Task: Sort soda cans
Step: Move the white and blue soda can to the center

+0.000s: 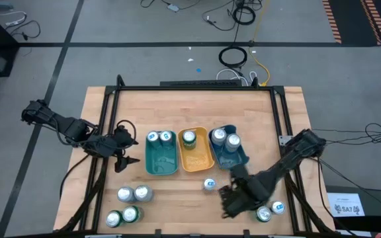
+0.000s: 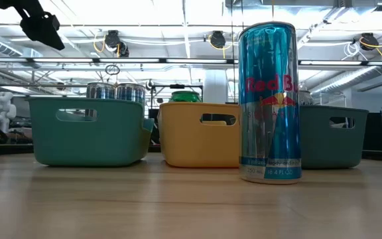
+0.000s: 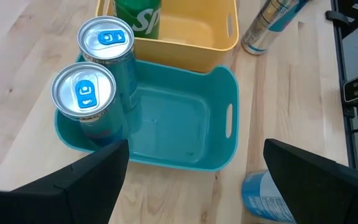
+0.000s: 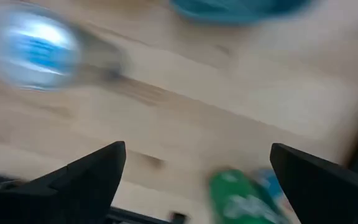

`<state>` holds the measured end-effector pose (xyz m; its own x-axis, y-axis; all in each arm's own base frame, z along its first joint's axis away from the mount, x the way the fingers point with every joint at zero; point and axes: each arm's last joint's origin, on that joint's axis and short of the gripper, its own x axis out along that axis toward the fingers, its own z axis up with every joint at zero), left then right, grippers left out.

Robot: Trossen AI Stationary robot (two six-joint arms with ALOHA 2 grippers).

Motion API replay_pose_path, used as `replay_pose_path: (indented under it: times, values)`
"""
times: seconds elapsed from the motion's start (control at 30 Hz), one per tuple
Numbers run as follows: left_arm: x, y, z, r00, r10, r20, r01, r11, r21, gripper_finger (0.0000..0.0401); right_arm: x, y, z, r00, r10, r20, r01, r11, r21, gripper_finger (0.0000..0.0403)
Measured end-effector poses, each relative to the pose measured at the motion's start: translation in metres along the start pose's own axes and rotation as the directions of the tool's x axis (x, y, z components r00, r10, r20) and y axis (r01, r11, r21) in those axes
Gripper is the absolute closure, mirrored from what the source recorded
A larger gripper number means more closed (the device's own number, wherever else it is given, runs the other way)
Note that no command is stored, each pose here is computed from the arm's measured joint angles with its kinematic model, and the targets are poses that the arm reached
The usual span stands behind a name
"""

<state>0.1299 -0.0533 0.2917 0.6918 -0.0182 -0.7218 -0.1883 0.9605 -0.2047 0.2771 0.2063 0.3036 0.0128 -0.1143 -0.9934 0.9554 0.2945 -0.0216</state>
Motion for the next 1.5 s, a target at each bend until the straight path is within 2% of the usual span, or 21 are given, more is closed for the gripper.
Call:
replay_pose_path:
  times: [0.1,0.23,0.37,0.47,0.77,1.0,1.13,1.2,1.27,1.37,1.5]
  values:
    - [0.0,0.0,0.0,1.0,0.004,0.002,-0.004,1.0,0.0,0.002,0.0,-0.033,-0.005,0.999,-0.04,-0.026,0.042,0.996,0.08,0.0012]
    - [0.0,0.0,0.0,1.0,0.006,0.003,-0.006,1.0,0.0,0.002,-0.004,-0.072,-0.015,0.997,-0.043,-0.07,0.057,0.978,0.199,0.0012]
    - [0.0,0.0,0.0,1.0,0.006,0.003,-0.006,1.0,0.0,0.002,-0.001,-0.091,-0.027,0.98,-0.046,-0.195,0.085,0.978,0.192,0.0012]
    - [0.0,0.0,0.0,1.0,0.006,0.003,-0.006,1.0,0.0,0.002,0.003,-0.096,-0.032,0.975,-0.081,-0.205,0.117,0.979,0.168,0.0012]
    - [0.0,0.0,0.0,1.0,0.01,0.006,-0.01,1.0,-0.008,0.002,0.001,-0.109,-0.05,0.977,-0.087,-0.196,0.104,0.991,0.079,0.0012]
    - [0.0,0.0,0.0,1.0,0.01,0.005,-0.01,1.0,-0.008,0.002,-0.007,-0.125,-0.059,0.978,-0.061,-0.2,0.044,0.995,-0.09,0.0012]
    - [0.0,0.0,0.0,1.0,0.009,0.006,-0.009,1.0,-0.008,0.002,-0.017,-0.134,-0.052,0.985,0.001,-0.17,-0.04,0.974,-0.224,0.0012]
    - [0.0,0.0,0.0,1.0,0.009,0.006,-0.009,1.0,-0.008,0.002,-0.021,-0.138,-0.048,0.988,0.033,-0.152,-0.082,0.942,-0.326,0.0012]
    - [0.0,0.0,0.0,1.0,0.009,0.006,-0.009,1.0,-0.008,0.002,-0.022,-0.139,-0.046,0.989,0.041,-0.145,-0.106,0.875,-0.472,0.0012]
    - [0.0,0.0,0.0,1.0,0.01,0.006,-0.01,1.0,-0.008,0.002,-0.021,-0.138,-0.047,0.989,0.041,-0.143,-0.128,0.725,-0.677,0.0012]
    - [0.0,0.0,0.0,1.0,0.009,0.006,-0.009,1.0,-0.008,0.002,-0.018,-0.135,-0.049,0.99,0.034,-0.136,-0.133,0.533,-0.836,0.0012]
